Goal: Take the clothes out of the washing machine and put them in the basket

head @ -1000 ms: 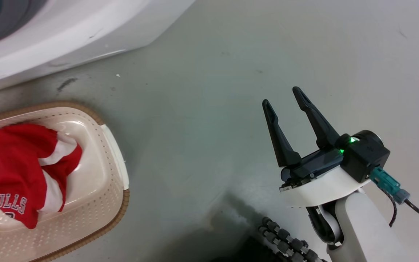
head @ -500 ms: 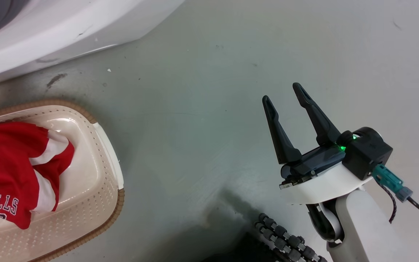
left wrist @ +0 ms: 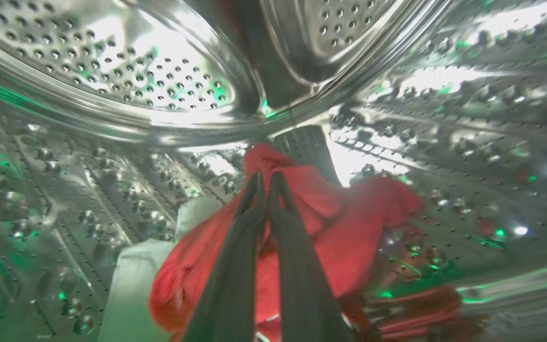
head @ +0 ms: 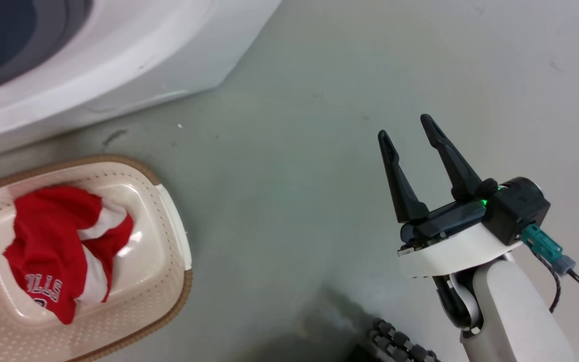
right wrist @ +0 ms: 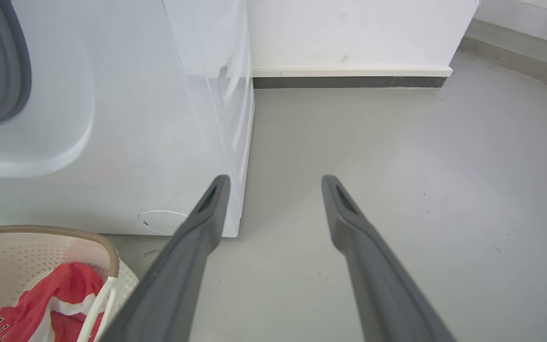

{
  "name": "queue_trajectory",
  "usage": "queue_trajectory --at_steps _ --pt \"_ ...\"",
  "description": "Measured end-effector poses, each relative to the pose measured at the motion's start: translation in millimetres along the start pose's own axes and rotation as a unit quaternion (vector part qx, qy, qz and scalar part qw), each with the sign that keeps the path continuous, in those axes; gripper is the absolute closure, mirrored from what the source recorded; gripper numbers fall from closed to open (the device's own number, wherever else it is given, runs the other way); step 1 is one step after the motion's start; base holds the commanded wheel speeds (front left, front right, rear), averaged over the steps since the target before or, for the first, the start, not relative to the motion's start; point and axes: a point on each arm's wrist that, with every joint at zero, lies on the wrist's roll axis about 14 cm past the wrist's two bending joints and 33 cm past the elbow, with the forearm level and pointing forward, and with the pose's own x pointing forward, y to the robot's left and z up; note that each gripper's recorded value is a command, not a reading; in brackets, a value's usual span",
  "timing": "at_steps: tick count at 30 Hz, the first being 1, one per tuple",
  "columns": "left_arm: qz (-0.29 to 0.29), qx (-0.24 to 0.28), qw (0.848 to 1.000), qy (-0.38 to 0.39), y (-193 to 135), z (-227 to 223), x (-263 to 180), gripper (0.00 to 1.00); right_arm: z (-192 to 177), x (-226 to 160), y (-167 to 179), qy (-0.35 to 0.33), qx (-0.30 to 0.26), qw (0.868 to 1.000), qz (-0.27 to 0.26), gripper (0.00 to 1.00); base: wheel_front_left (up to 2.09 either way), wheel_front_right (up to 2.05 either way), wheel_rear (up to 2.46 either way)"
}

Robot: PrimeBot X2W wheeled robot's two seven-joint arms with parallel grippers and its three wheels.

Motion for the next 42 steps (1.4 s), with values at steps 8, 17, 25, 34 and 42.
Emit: queue_trajectory --at_steps 8,17,25,34,42 --pt "-0.005 -0.025 0.996 -0.083 0 24 -48 1.00 19 -23 -5 -0.022 -0.002 1.000 -0.013 0.00 0.00 0.00 0.00" --pt "0.003 -0.066 0.989 -0.132 8 34 -113 1.00 45 -48 -5 -0.060 -0.003 0.998 -0.018 0.00 0.00 0.00 0.00" --pt "0.012 -0.082 0.985 -0.150 29 45 -170 1.00 66 -67 0 -0.094 -0.006 0.995 -0.014 0.00 0.00 0.00 0.00" --pt "0.018 -0.083 0.974 -0.210 53 86 -229 1.00 86 -88 6 -0.121 -0.005 0.993 -0.008 0.00 0.00 0.00 0.00" --pt "0.015 -0.086 0.962 -0.259 56 103 -279 1.00 96 -98 17 -0.134 -0.007 0.991 0.009 0.00 0.00 0.00 0.00"
